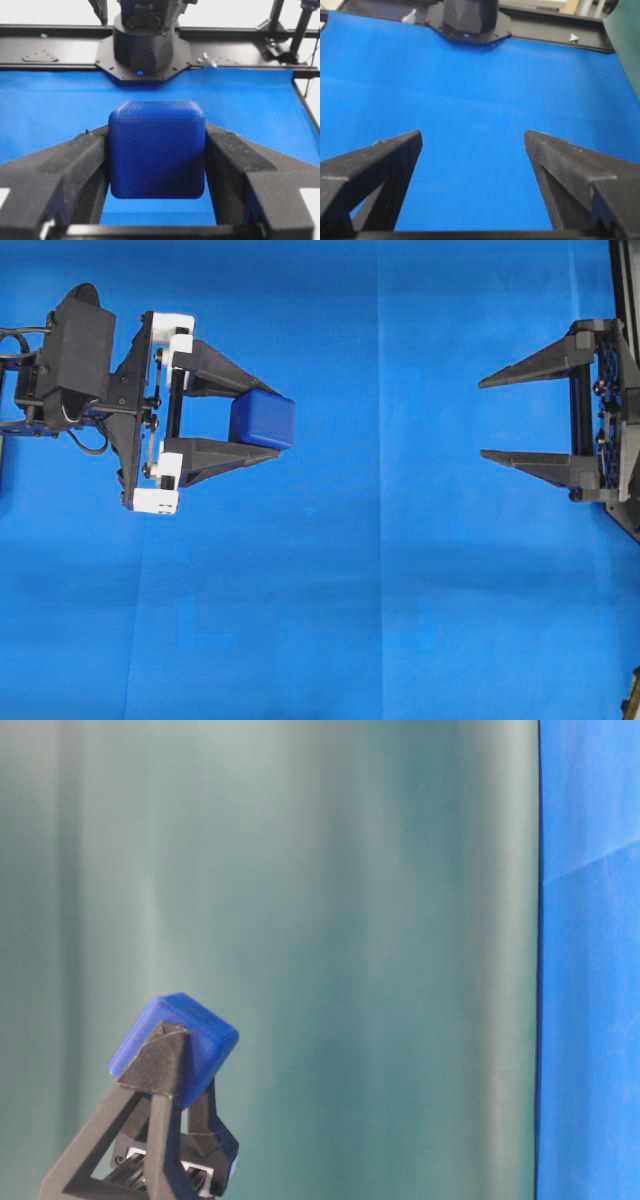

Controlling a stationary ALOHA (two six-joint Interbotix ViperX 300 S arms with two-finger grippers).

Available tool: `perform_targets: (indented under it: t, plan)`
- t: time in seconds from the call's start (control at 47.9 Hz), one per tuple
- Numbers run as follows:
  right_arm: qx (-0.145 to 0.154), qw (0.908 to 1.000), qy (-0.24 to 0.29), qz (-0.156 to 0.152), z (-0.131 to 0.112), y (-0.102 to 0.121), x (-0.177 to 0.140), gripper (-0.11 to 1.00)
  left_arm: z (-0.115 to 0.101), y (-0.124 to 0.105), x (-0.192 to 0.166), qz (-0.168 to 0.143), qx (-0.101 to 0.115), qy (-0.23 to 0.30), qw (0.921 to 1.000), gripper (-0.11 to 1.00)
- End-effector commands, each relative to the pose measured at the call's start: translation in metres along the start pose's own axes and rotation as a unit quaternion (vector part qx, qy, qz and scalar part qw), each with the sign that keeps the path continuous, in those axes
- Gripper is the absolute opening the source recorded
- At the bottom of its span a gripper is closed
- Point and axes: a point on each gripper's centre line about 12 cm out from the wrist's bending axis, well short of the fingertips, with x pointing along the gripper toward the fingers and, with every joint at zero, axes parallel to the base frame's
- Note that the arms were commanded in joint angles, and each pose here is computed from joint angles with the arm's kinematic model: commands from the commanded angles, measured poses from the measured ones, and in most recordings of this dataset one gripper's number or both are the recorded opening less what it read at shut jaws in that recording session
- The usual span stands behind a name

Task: Handover the blue block to the right arm after grasping it with the left arm, then place it in the designated position.
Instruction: 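Move the open right gripper toward the cube held by the left gripper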

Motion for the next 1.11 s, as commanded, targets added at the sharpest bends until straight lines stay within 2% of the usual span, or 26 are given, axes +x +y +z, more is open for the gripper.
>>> perform_targets:
  t: [0.0, 0.104, 0.188, 0.25, 0.355, 0.521, 0.626, 0.709, 0.834, 1.001, 1.085]
  plan:
    - [-0.001, 0.9998, -0.018, 0.000, 0.013, 0.000, 0.002, 0.97, 0.011, -0.001, -0.001, -0.002, -0.001, -0.018, 0.9998, 0.49]
    - [-0.002, 0.9997, -0.022, 0.000, 0.015, 0.000, 0.002, 0.97, 0.011, -0.001, -0.001, -0.001, -0.001, -0.018, 0.9998, 0.49]
    - [-0.021, 0.9994, -0.028, 0.001, 0.018, 0.001, 0.002, 0.97, 0.011, -0.001, -0.001, -0.001, -0.001, -0.018, 0.9998, 0.49]
    - [-0.050, 0.9983, -0.030, 0.004, 0.020, 0.002, 0.002, 0.96, 0.011, -0.001, -0.001, -0.002, -0.001, -0.018, 0.9998, 0.49]
    - [-0.116, 0.9926, -0.034, 0.008, 0.025, 0.003, 0.001, 0.96, 0.011, -0.001, -0.001, -0.002, -0.001, -0.018, 0.9998, 0.49]
    - [-0.206, 0.9776, -0.041, 0.011, 0.032, 0.005, 0.002, 0.96, 0.011, -0.001, -0.001, -0.002, -0.008, -0.021, 0.9997, 0.49]
    - [-0.291, 0.9557, -0.042, 0.015, 0.032, 0.007, 0.002, 0.96, 0.011, -0.001, -0.001, -0.001, -0.010, -0.021, 0.9997, 0.49]
    - [-0.356, 0.9332, -0.045, 0.018, 0.032, 0.008, 0.002, 0.96, 0.012, -0.001, -0.001, -0.001, -0.011, -0.022, 0.9997, 0.49]
    - [-0.438, 0.8974, -0.050, 0.019, 0.033, 0.010, 0.002, 0.96, 0.012, -0.001, 0.000, -0.001, -0.011, -0.022, 0.9997, 0.49]
    - [-0.507, 0.8605, -0.048, 0.021, 0.032, 0.011, 0.002, 0.96, 0.012, -0.001, 0.000, -0.002, -0.011, -0.022, 0.9997, 0.49]
    - [-0.544, 0.8377, -0.044, 0.023, 0.030, 0.011, 0.003, 0.96, 0.012, -0.001, 0.000, -0.002, -0.010, -0.022, 0.9997, 0.49]
